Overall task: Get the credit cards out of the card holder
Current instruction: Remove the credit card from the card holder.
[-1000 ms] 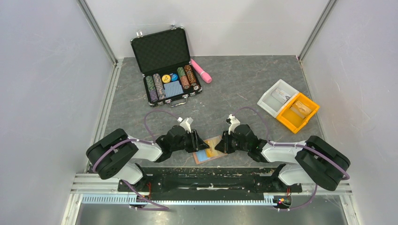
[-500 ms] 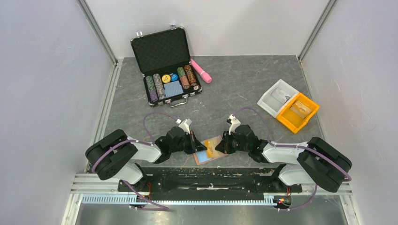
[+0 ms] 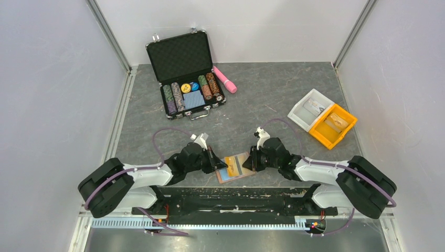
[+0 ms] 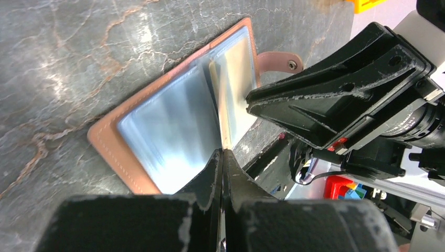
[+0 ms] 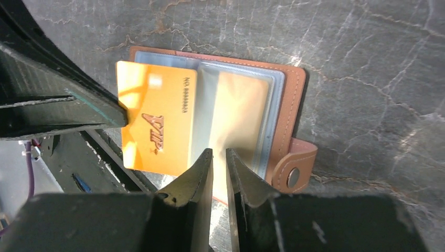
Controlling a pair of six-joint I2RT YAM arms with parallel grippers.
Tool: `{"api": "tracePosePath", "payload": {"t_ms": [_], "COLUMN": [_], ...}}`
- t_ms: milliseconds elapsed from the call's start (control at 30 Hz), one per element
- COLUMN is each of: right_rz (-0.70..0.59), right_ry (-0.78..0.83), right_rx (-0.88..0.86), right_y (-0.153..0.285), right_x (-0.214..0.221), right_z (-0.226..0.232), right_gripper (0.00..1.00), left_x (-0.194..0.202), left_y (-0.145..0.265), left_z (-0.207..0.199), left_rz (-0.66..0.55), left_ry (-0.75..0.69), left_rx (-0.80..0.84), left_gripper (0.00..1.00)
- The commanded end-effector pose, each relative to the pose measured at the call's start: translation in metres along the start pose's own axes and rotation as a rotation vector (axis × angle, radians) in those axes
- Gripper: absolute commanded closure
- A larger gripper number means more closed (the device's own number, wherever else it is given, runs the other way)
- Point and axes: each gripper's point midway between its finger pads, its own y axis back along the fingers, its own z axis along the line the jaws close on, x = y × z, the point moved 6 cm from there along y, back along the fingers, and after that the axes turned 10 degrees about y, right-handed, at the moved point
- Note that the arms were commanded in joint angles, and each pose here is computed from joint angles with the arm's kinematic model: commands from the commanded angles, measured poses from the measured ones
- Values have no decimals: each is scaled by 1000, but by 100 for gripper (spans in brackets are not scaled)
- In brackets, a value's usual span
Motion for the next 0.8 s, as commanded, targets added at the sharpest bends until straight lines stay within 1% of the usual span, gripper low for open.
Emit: {"api": "tracePosePath", "payload": {"t_ms": [0, 133, 233, 300, 400, 567, 667, 767], "right_rz": [-29, -57, -94, -129, -211, -332, -366, -384], "right_ry": [36, 47, 53, 53, 52, 7, 0, -7], "right_rx": [35, 21, -9, -47, -150, -354, -429, -509], "right_y": [0, 3, 9, 13, 20, 32, 35, 37], "right_x": [-19, -30, -38, -42, -49, -58, -63, -65], "right_z": [-2, 1, 8, 14, 27, 52, 61, 70], "right_gripper": [83, 82, 79, 73, 63, 47, 41, 40], "left_x": [-3, -8, -15, -21, -29, -34, -36, -35], "left_y": [9, 19, 30, 37, 48, 63, 68, 68], "left_z": [7, 4, -3, -12, -29, -60, -75, -81], "left_rz": [-55, -110, -180, -225, -291, -325, -323, -308], "left_ry": [55, 52, 51, 47, 51, 67, 38, 27], "left_rx": [-38, -37, -19, 13, 95, 266, 314, 338], "left_gripper": [98, 98, 98, 98, 98, 98, 98, 98]}}
